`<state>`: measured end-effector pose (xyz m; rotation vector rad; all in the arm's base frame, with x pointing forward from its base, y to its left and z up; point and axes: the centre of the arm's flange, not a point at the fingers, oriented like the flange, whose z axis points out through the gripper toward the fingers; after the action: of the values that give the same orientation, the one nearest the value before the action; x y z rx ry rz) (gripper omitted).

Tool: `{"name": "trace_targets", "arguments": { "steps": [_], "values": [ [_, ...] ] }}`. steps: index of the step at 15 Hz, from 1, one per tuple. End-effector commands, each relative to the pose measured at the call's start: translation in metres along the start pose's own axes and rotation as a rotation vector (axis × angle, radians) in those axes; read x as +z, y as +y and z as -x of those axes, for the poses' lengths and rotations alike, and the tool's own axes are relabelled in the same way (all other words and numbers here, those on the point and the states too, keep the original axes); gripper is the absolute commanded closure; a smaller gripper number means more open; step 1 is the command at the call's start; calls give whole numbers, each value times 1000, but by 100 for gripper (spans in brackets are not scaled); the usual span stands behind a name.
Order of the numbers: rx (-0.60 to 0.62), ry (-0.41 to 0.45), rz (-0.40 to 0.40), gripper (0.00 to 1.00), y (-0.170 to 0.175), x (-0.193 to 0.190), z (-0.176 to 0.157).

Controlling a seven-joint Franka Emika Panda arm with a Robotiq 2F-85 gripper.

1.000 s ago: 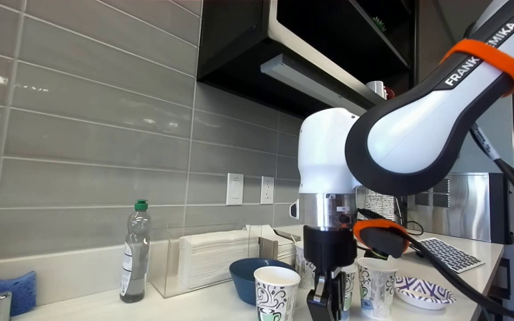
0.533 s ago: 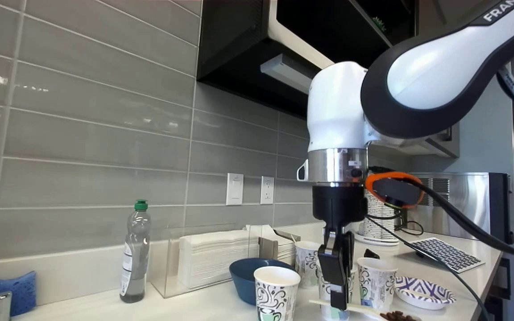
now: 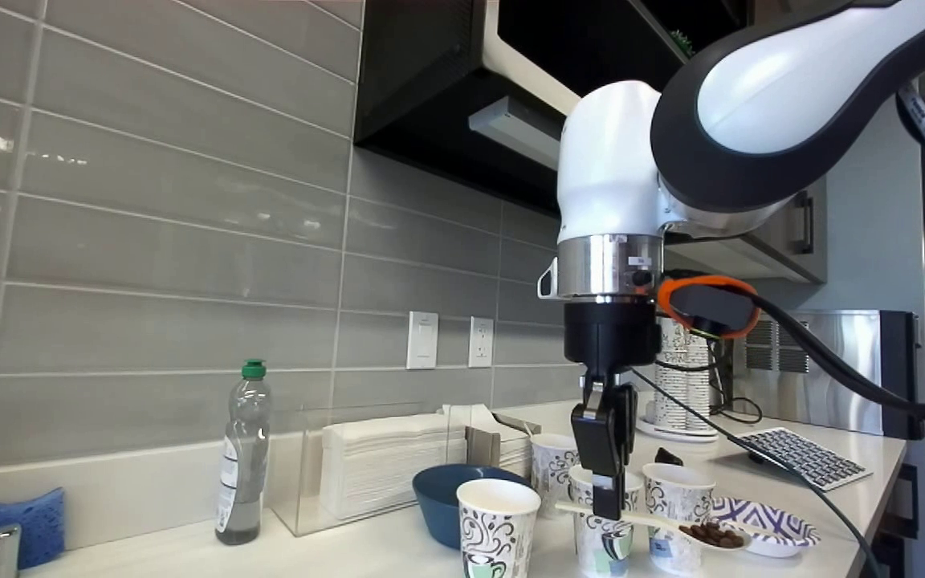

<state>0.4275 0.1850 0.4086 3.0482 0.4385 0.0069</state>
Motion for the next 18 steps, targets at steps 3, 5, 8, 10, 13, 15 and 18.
{"name": "trace_targets", "arguments": {
  "steps": [3, 5, 8, 10, 13, 15, 18],
  "values": [
    [-2, 8, 15, 97, 1, -5, -2],
    [-18, 27, 41, 97, 3, -19, -11],
    [-65, 53, 74, 97, 6, -38, -30],
    [-106, 77, 89, 97, 5, -50, -45],
    [-179, 105, 92, 97, 5, -58, -68],
    [-217, 117, 88, 97, 5, -60, -84],
    [-271, 125, 80, 97, 5, -60, -105]
  ]
}}
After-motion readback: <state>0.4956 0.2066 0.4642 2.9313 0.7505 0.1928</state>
